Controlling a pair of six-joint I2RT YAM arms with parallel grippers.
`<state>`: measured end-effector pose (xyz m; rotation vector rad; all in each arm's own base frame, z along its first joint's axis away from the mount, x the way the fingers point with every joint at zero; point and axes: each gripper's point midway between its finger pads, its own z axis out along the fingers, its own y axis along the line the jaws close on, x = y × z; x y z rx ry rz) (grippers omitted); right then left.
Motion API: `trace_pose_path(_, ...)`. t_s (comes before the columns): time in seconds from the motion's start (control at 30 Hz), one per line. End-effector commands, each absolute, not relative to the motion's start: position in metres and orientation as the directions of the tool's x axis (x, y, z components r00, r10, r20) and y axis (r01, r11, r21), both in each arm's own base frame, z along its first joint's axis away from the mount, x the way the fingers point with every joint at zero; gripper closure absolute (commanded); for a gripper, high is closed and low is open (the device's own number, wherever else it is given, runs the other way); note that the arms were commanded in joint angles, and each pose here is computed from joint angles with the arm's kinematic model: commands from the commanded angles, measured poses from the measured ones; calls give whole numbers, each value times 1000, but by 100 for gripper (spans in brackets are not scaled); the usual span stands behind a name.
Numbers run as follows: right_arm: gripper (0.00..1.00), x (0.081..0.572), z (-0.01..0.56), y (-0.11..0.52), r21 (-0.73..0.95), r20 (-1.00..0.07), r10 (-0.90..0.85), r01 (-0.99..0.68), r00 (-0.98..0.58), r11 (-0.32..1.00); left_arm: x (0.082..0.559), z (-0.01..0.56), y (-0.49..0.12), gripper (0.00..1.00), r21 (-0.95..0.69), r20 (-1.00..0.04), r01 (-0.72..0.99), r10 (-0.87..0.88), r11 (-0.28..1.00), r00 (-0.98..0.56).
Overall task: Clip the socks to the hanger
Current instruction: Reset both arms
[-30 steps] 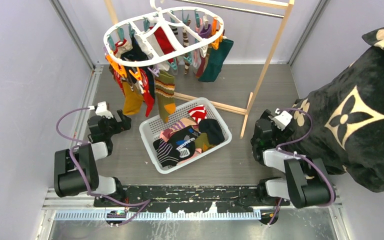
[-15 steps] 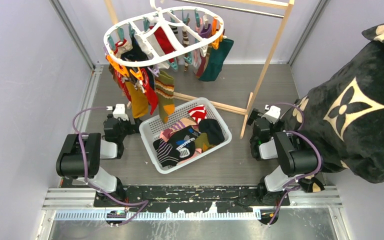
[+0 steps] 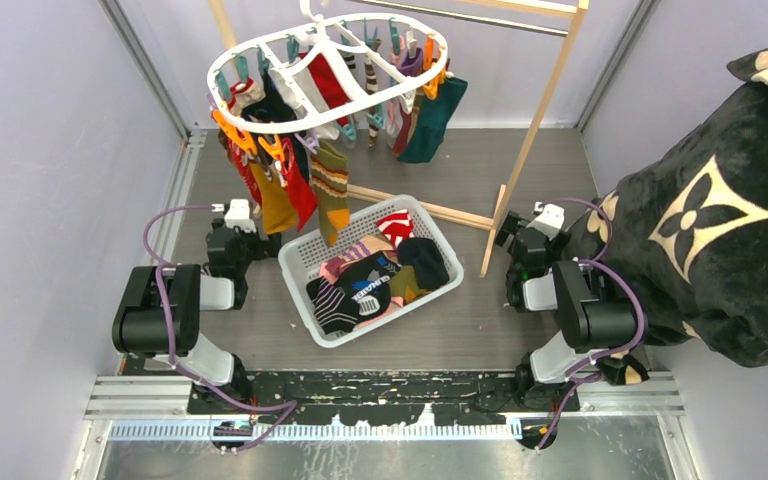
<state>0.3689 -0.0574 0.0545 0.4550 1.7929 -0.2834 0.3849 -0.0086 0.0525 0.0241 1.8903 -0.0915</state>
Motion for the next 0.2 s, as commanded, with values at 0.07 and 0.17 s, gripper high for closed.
trace_pose_path(0.07, 0, 380, 74, -56, 88, -973, 171, 435, -154, 896, 395, 72, -6, 0, -18, -969, 61, -3, 998, -248)
trace_pose_path(0.17, 0, 380, 74, -56, 89, -973, 171, 437, -153, 895, 395, 72, -7, 0, -18, -969, 61, -2, 998, -248)
